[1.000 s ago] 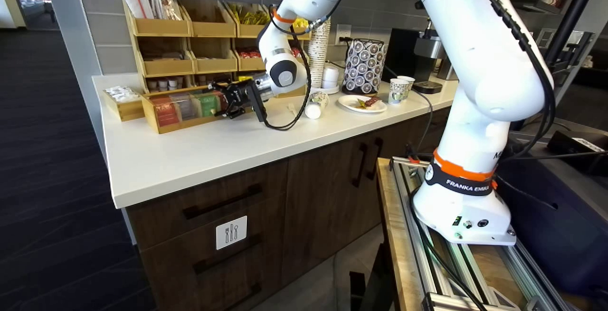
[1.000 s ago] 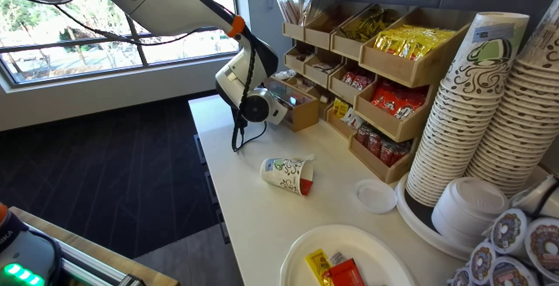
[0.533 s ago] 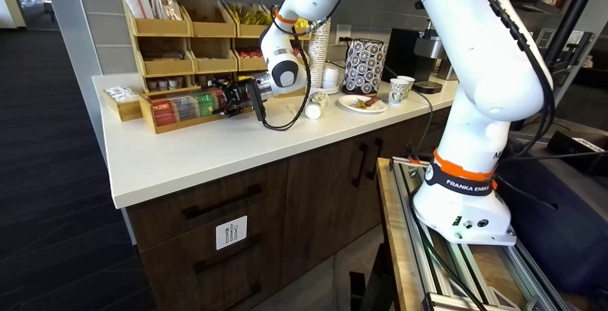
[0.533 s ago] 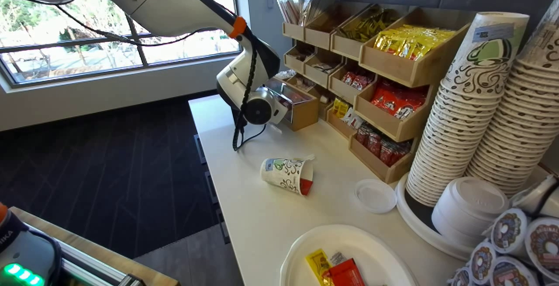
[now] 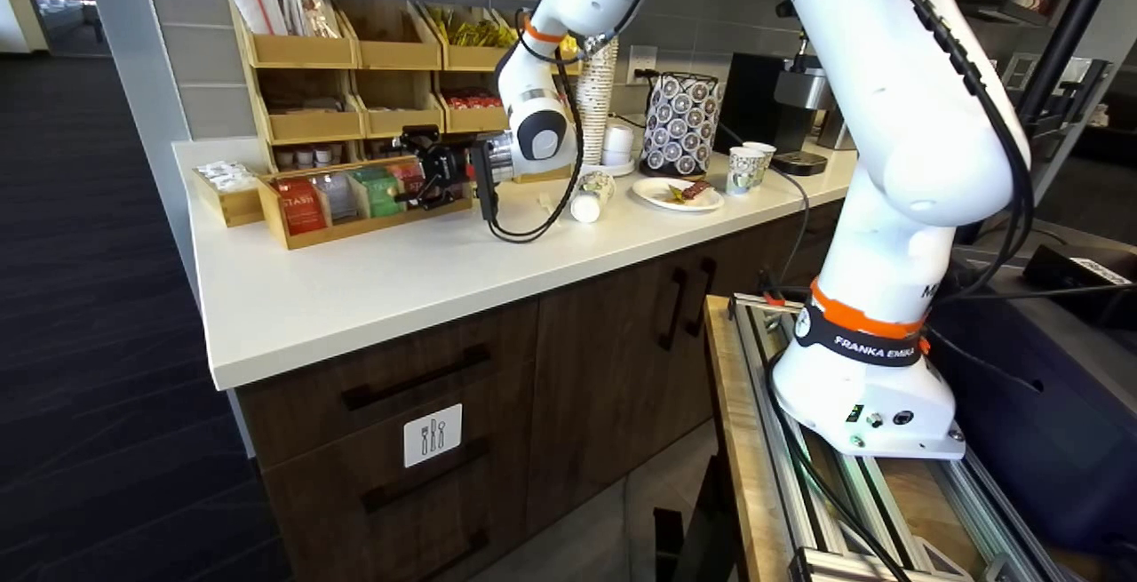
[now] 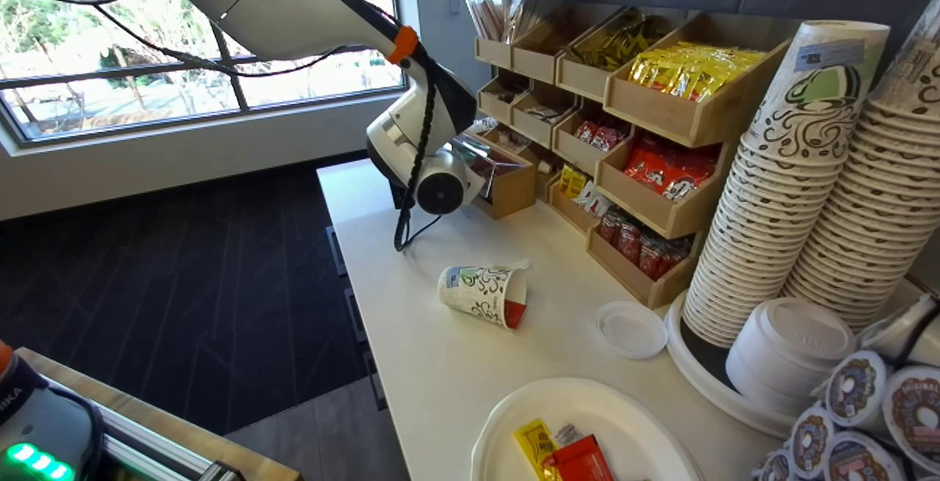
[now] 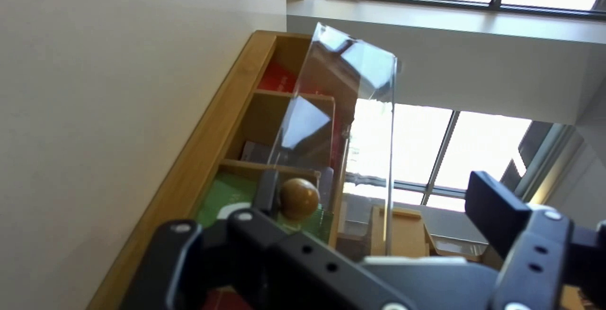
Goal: Open then close the lid of the rack
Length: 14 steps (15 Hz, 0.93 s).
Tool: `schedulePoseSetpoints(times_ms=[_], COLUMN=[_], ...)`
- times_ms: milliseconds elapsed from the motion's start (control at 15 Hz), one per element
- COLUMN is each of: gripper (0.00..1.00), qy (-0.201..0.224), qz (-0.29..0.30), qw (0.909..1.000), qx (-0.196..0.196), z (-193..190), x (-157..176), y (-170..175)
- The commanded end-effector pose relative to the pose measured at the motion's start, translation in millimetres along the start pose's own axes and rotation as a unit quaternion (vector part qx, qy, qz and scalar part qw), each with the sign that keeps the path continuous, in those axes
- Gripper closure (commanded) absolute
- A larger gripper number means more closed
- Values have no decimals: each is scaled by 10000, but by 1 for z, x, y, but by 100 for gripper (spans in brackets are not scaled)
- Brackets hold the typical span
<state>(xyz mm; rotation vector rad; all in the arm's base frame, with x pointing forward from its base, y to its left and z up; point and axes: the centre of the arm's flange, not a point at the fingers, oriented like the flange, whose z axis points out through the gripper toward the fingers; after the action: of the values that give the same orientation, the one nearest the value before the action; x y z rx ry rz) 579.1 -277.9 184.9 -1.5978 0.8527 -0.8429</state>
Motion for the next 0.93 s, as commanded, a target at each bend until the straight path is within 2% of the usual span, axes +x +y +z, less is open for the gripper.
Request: schedulePoseSetpoints(times_ms=[0,867], gripper=[0,0], qy=[47,38], qz=[88,-209], qw=[9994,9959], qx=[318,880], z=[-14,-13], x=[-5,1], y=[-16,-56])
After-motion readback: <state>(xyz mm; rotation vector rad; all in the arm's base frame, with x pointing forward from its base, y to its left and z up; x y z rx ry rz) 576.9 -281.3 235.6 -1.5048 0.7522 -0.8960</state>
